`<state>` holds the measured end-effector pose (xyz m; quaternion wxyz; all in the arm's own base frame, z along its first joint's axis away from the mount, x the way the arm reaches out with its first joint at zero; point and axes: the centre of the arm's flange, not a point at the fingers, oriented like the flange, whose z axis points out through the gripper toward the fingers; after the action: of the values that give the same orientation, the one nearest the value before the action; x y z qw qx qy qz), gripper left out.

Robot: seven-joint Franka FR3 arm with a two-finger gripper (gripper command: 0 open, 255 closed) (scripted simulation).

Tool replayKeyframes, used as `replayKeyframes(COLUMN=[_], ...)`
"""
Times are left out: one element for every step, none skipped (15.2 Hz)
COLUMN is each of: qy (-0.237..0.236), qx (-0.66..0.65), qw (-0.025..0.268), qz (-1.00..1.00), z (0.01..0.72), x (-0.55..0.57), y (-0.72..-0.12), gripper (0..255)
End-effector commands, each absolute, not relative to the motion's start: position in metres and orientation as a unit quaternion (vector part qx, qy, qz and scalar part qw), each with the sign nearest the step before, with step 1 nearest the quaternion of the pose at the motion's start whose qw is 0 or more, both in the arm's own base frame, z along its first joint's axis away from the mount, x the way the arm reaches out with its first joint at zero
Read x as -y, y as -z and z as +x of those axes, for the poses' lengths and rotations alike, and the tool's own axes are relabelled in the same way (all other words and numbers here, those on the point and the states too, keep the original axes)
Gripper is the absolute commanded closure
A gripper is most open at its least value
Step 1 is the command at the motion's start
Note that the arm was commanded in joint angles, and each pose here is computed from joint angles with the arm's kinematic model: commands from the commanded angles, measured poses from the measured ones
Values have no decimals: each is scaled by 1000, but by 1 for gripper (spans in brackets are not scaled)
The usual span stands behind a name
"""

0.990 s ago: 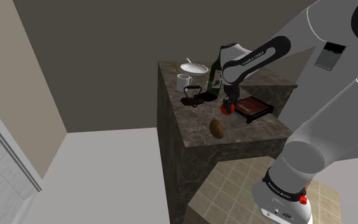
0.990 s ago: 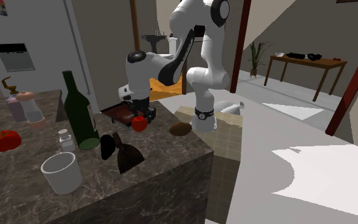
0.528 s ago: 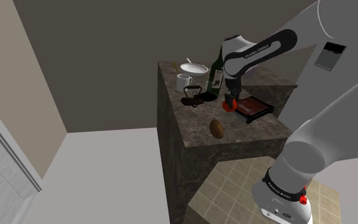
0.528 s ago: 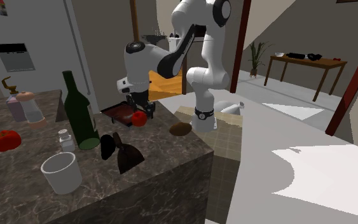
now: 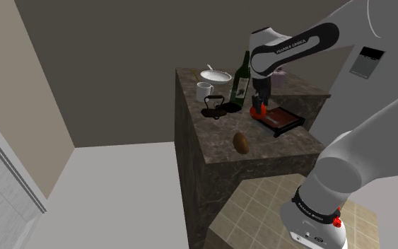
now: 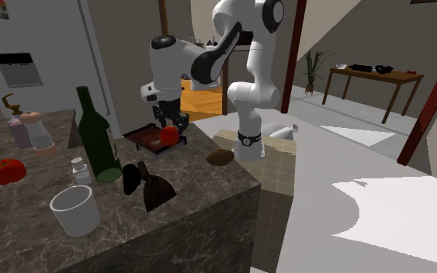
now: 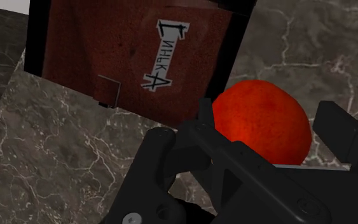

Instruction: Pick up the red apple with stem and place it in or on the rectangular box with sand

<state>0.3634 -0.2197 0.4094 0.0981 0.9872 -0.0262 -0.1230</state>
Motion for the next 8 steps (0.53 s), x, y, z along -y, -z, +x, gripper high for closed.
replayKeyframes(qy=[123,123,123,123,123,123,123,123], qx=[26,26,26,26,26,26,26,26], qw=[98,98,98,98,98,98,98,98], qz=[987,987,987,987,987,987,987,987], z=[363,363,363,363,363,363,363,363], x=[220,220,220,220,220,220,220,220], y=[-421,-426,-431,-436,-442,-447,-452,-458], gripper=[255,255,255,255,255,255,255,255])
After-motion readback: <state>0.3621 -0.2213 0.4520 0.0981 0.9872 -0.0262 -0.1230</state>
